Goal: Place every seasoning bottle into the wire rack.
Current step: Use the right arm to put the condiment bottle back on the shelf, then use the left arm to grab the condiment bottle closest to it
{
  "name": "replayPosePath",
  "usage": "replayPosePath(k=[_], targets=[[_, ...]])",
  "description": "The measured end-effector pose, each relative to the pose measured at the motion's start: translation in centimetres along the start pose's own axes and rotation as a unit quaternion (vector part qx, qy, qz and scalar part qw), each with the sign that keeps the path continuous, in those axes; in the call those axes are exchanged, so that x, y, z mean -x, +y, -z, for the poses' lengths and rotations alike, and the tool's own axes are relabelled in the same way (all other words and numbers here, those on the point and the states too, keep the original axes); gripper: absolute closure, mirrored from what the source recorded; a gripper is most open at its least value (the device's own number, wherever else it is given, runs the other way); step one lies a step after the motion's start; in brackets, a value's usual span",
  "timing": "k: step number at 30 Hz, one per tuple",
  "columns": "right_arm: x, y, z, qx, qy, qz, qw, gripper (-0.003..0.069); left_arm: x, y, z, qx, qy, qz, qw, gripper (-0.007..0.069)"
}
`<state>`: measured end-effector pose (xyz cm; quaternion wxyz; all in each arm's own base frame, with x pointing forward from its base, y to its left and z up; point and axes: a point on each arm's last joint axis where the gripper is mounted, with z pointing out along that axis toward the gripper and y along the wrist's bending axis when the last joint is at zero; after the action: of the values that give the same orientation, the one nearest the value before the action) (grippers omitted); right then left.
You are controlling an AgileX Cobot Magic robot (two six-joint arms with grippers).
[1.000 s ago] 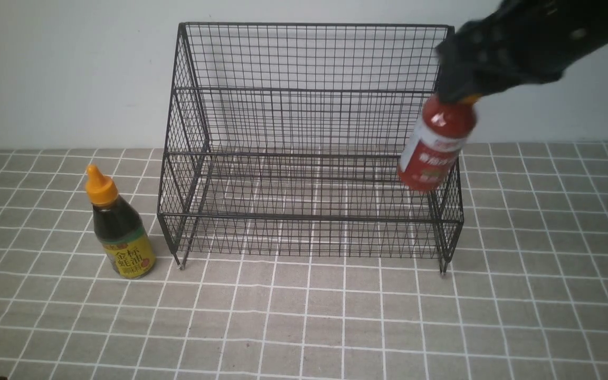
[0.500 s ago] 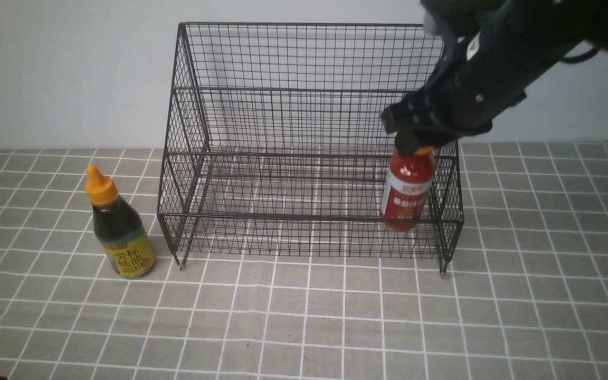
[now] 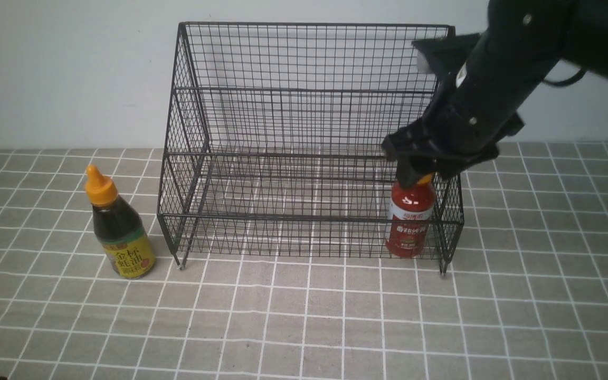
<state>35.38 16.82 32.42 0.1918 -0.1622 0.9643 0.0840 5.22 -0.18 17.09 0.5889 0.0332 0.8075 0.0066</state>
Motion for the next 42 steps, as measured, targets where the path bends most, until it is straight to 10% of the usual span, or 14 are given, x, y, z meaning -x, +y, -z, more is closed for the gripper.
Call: replayPosePath(k=[6, 10, 14, 18, 26, 34, 42], targets=[[0.2, 0.5, 8.9, 0.009, -0.116, 0.013, 0.993, 0.0239, 0.0, 0.0, 0.0, 0.0, 0.0, 0.0, 1.0, 0.0632], [-3.1, 0.7, 17.6, 0.02, -0.21, 0.019, 0.977, 0.041, 0.0, 0.0, 0.0, 0.0, 0.0, 0.0, 1.0, 0.0632], [-9.2, 0.5, 25.3, 0.028, -0.301, 0.024, 0.953, 0.062, 0.0, 0.0, 0.0, 0.0, 0.0, 0.0, 1.0, 0.0632], [-18.9, -0.5, 29.8, 0.03, -0.386, 0.015, 0.922, 0.0668, 0.0, 0.0, 0.0, 0.0, 0.0, 0.0, 1.0, 0.0632], [-31.7, -2.3, 26.6, 0.053, -0.589, 0.006, 0.806, 0.0671, 0.0, 0.0, 0.0, 0.0, 0.0, 0.0, 1.0, 0.0632], [-35.4, -3.2, 18.9, 0.093, -0.632, -0.029, 0.769, 0.0671, 0.0, 0.0, 0.0, 0.0, 0.0, 0.0, 1.0, 0.0632], [-35.0, -3.1, 16.1, 0.107, -0.619, -0.035, 0.777, 0.0671, 0.0, 0.0, 0.0, 0.0, 0.0, 0.0, 1.0, 0.0632]])
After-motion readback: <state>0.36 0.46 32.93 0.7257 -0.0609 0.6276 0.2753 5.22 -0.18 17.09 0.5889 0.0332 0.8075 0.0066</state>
